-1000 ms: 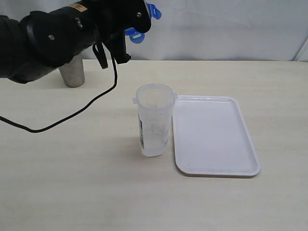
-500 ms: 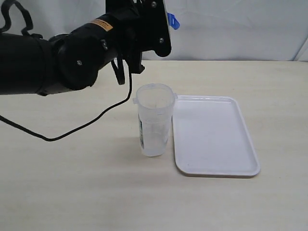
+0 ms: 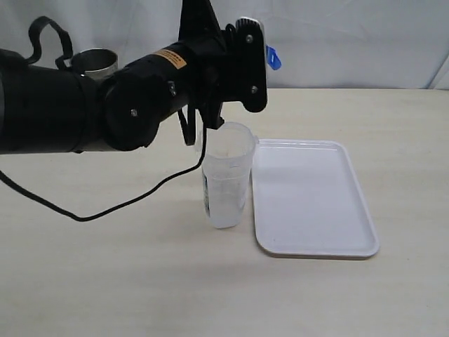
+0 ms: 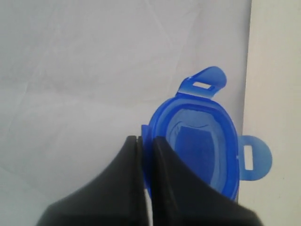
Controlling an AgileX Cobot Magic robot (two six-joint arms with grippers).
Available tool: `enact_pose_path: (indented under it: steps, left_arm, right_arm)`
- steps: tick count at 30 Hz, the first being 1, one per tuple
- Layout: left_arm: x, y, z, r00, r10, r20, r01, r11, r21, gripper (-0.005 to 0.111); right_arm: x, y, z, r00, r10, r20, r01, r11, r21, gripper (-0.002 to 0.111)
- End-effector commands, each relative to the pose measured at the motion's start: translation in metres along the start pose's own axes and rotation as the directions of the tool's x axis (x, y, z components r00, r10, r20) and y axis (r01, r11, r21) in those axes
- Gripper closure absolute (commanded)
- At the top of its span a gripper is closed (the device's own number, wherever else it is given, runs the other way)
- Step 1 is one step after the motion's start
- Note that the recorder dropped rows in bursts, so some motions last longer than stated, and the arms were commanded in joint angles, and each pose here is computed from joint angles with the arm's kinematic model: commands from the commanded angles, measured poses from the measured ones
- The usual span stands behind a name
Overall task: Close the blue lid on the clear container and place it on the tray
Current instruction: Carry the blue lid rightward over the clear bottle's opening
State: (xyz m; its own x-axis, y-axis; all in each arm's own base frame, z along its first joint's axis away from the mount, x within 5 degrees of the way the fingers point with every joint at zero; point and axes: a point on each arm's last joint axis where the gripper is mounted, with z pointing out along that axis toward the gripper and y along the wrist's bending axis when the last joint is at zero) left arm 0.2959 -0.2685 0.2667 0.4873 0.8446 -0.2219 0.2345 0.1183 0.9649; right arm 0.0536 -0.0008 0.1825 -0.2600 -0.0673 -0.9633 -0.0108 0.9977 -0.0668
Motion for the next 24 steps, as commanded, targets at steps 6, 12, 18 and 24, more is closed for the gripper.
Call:
enact_pose_path:
  steps: [6, 12, 18, 24]
  left_arm:
    - [-0.011, -0.032, -0.018, 0.997, 0.075, 0.0, -0.075, 0.997, -0.021, 0.107]
    - [-0.009, -0.035, -0.022, 0.995, 0.094, -0.015, -0.095, 0.993, -0.065, 0.107]
    - [-0.006, -0.036, -0.023, 0.997, 0.069, -0.036, -0.071, 0.995, -0.063, 0.107]
    - [-0.015, -0.037, -0.028, 0.998, 0.017, -0.052, -0.021, 0.996, -0.089, 0.107]
  right_arm:
    - [0.0, 0.0, 0.0, 1.0, 0.003, 0.008, -0.003, 1.0, 0.004, 0.104]
    - [0.0, 0.0, 0.0, 1.0, 0.003, 0.008, -0.003, 1.0, 0.004, 0.104]
    - [0.0, 0.0, 0.0, 1.0, 0.003, 0.008, -0.003, 1.0, 0.004, 0.104]
    - [0.0, 0.0, 0.0, 1.0, 0.003, 0.008, -0.003, 1.0, 0.004, 0.104]
